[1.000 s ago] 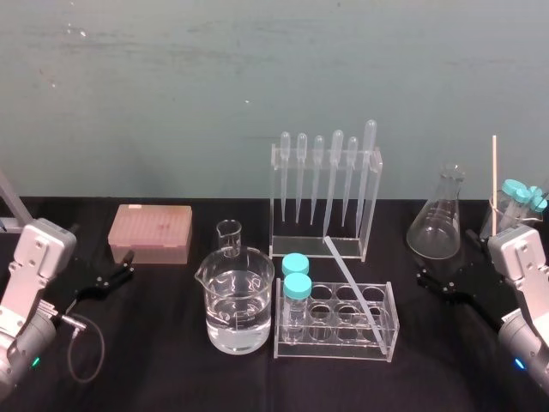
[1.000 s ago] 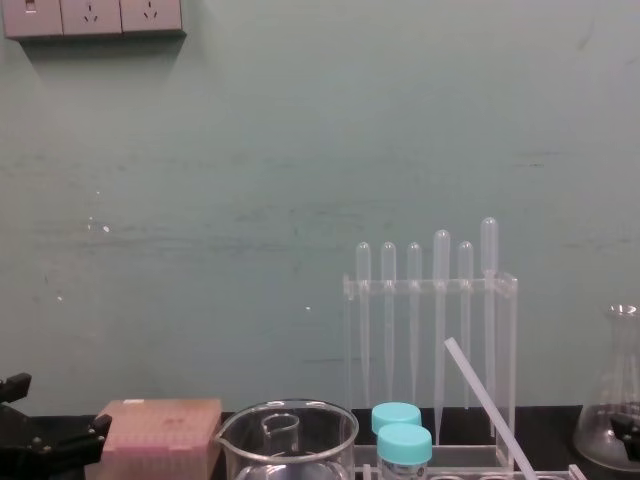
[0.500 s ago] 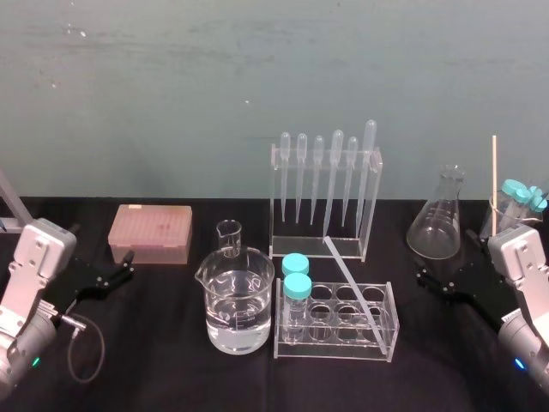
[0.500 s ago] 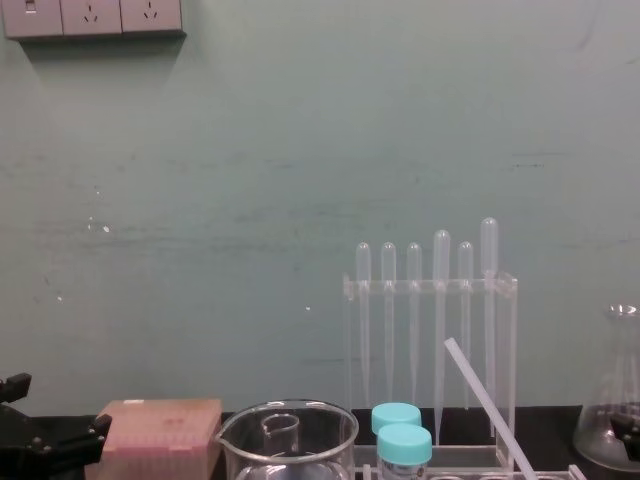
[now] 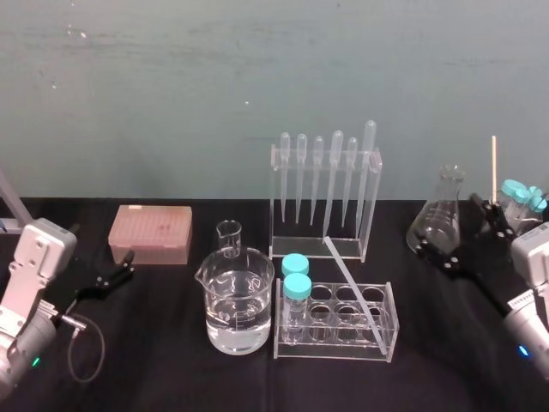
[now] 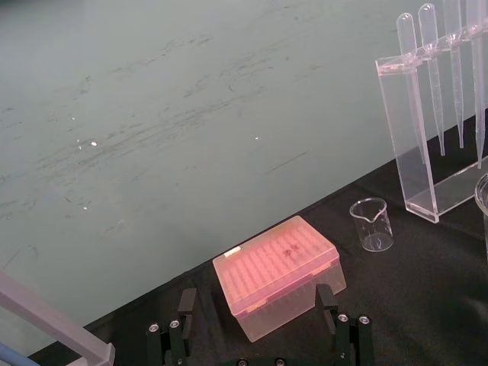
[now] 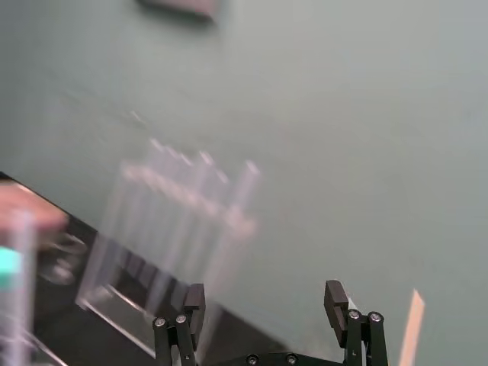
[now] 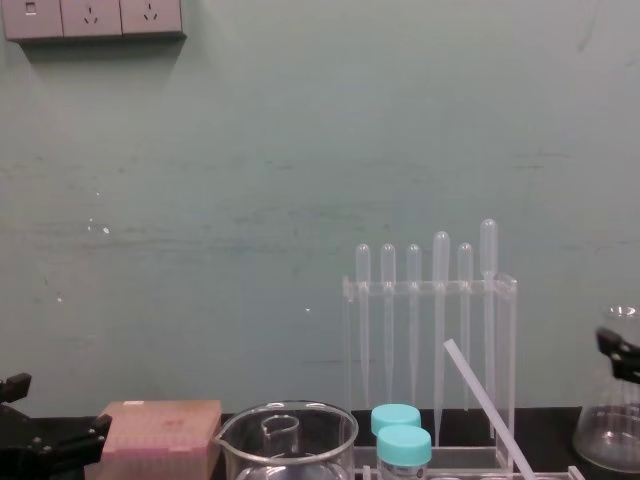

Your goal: Pick up the stirring rod with one hand, then place it down.

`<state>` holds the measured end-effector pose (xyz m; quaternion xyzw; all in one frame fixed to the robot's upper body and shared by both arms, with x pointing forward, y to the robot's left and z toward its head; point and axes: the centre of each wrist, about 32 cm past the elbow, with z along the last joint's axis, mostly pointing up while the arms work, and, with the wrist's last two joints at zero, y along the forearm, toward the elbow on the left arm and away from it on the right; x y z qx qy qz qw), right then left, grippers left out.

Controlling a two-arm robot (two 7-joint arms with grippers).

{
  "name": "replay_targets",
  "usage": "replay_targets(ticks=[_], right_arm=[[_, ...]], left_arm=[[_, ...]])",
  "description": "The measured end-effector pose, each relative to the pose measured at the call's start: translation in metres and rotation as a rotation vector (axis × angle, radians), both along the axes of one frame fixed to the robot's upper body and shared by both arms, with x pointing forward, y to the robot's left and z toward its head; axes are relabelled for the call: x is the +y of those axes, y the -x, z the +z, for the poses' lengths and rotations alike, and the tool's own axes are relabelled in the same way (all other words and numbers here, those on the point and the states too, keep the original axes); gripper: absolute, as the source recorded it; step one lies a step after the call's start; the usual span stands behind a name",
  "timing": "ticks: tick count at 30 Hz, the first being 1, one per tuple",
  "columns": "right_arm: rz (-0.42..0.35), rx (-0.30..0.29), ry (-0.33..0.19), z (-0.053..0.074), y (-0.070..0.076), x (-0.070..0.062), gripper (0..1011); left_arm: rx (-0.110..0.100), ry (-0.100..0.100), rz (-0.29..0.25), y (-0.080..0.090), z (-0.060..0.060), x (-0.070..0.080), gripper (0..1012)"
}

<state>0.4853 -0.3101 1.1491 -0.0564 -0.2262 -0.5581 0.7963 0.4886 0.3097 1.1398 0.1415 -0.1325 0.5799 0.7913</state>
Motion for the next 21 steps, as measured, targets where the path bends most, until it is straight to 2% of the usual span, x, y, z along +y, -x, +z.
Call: replay_targets(ticks=[2,5,7,10,11,15,21], right_arm=[[0.051,-0.030,0.004,0.002,-0.001,0.002,1003],[0.187,-0.074,0.018,0.006,-0.005,0.009,1003],[0.269,-0.086,0.027,0.008,-0.007,0.015,1003],[0.338,-0.089,0.035,0.009,-0.009,0.019,1003],[0.389,-0.085,0.038,0.010,-0.009,0.023,1003],[0.477,-0.051,0.030,0.011,-0.012,0.027,1003],[0.521,0.062,-0.021,0.011,-0.021,0.028,1003]], left_arm=[[0.000,0.000,0.000,0.000,0.000,0.000,1000],[0.000,0.000,0.000,0.000,0.000,0.000,1000],[0.000,0.000,0.000,0.000,0.000,0.000,1000],[0.000,0.000,0.000,0.000,0.000,0.000,1000],[0.000,0.000,0.000,0.000,0.000,0.000,1000],[0.000,0.000,0.000,0.000,0.000,0.000,1000],[0.000,0.000,0.000,0.000,0.000,0.000,1000]])
